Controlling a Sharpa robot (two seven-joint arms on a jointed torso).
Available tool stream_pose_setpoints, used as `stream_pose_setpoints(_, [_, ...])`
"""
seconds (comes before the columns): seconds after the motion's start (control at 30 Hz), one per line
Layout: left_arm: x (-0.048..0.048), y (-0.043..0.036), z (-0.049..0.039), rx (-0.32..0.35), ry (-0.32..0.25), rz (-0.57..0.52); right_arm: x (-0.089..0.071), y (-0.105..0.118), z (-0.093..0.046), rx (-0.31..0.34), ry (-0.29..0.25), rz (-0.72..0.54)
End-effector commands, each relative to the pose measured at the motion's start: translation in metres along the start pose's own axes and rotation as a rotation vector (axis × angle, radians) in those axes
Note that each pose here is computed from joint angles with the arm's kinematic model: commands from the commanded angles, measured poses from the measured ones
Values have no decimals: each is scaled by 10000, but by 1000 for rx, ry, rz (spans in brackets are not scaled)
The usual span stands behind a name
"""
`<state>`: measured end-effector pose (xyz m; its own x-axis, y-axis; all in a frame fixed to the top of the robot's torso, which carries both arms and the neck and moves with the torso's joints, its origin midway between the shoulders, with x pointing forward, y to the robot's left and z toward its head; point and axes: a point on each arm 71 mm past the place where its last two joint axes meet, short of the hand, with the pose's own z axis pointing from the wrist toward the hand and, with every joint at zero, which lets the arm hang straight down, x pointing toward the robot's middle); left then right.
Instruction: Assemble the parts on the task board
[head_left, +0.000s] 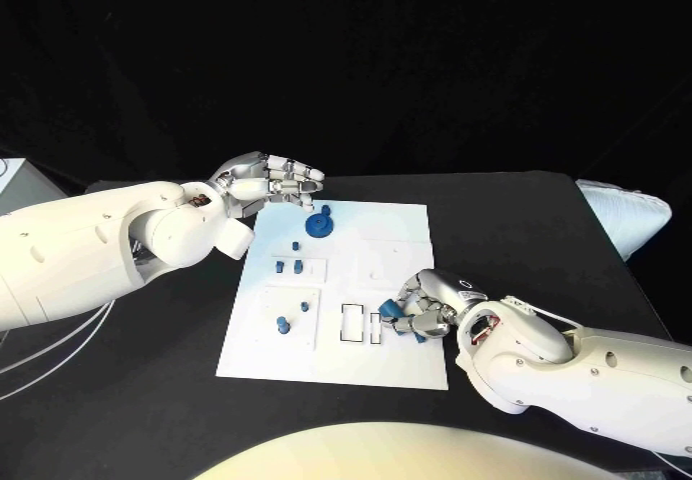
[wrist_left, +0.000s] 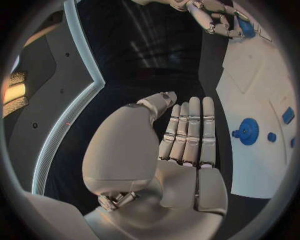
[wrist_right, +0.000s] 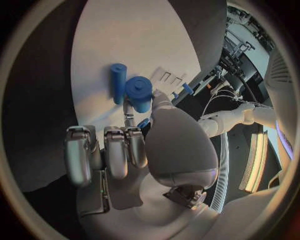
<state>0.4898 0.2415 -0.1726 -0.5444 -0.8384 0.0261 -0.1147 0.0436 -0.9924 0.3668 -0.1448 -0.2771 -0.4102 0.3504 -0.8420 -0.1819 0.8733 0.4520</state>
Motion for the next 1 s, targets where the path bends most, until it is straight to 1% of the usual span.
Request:
stream_pose_setpoints(0.03, [23,-7,5,3,20,-9,-1,25,-27,-2,-7,68])
stream_pose_setpoints(0.3, [18,-5,8,3,20,-9,-131,119,-47,-36,-36,106])
stream_pose_setpoints(0.43, [16,-4,9,2,20,-9,-172,161,-66,-42,-36,127])
stream_pose_setpoints(0.73, [19,0,12,0,22,-10,-163,243,-79,-43,12,142])
stream_pose_setpoints(0.9, [27,2,17,-2,26,-10,-99,292,-25,-31,64,141])
stream_pose_setpoints(1.0, [34,3,20,-3,29,-11,-61,321,7,-26,82,144])
